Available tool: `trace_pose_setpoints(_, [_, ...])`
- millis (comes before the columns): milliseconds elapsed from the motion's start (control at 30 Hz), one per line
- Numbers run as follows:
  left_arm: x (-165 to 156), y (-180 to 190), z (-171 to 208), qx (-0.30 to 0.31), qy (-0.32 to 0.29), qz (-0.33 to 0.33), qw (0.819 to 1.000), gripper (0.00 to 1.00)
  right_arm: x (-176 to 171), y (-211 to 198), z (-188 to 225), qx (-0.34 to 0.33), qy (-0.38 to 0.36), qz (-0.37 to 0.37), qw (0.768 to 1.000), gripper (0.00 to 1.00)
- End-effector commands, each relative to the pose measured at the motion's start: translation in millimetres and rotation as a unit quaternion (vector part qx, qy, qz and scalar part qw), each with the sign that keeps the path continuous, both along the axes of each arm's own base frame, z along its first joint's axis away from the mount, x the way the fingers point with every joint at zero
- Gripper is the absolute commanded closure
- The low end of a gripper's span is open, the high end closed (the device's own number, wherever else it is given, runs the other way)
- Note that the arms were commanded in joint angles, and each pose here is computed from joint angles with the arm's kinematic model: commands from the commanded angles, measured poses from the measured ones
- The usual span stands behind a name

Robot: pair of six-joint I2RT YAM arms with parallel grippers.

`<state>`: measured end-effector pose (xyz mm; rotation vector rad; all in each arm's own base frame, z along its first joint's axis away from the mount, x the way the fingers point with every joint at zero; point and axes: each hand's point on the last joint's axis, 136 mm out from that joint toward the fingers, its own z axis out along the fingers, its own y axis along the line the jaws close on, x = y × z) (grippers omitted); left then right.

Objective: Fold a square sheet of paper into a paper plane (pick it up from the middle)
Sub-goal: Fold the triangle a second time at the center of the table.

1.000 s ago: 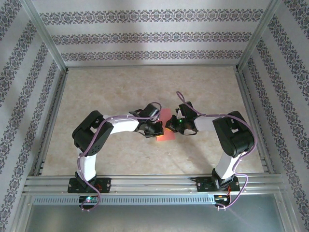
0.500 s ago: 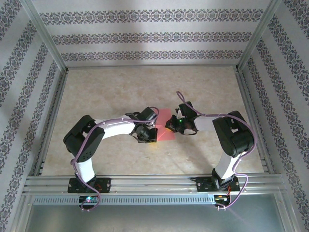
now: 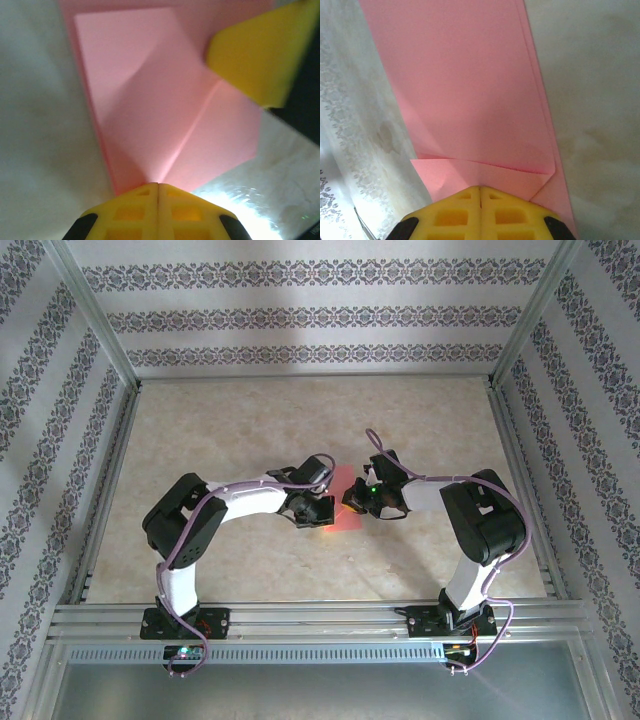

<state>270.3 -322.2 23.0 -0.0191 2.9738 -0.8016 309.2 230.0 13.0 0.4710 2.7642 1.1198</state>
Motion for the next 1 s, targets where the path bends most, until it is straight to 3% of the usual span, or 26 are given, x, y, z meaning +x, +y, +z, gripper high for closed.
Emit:
trace_pose_setpoints(0, [-6, 14, -19, 0.029, 0.015, 0.018, 0.999, 1.00, -26, -20, -33, -0.068, 0.047, -0.001, 0.997, 0.94])
trace_pose_setpoints(200, [-14, 22, -31, 0.044, 0.028, 0.015, 0.999, 1.00, -10, -2, -1, -0.020, -0.016, 0.024, 0.999, 0.94])
trace_pose_setpoints(367, [-15, 22, -32, 0.044, 0.029, 0.010, 0.999, 1.00, -10, 10, 32, -0.020, -0.076, 0.067, 0.995, 0.93])
trace_pose_setpoints(600, [-16, 21, -32, 0.039, 0.028, 0.012, 0.999, 1.00, -34, 24, 19, -0.014, -0.045, 0.075, 0.996, 0.93])
trace_pose_setpoints(967, [-14, 21, -27, 0.032, 0.018, 0.014, 0.999, 1.00, -39, 25, -3, -0.019, -0.012, 0.072, 0.997, 0.94])
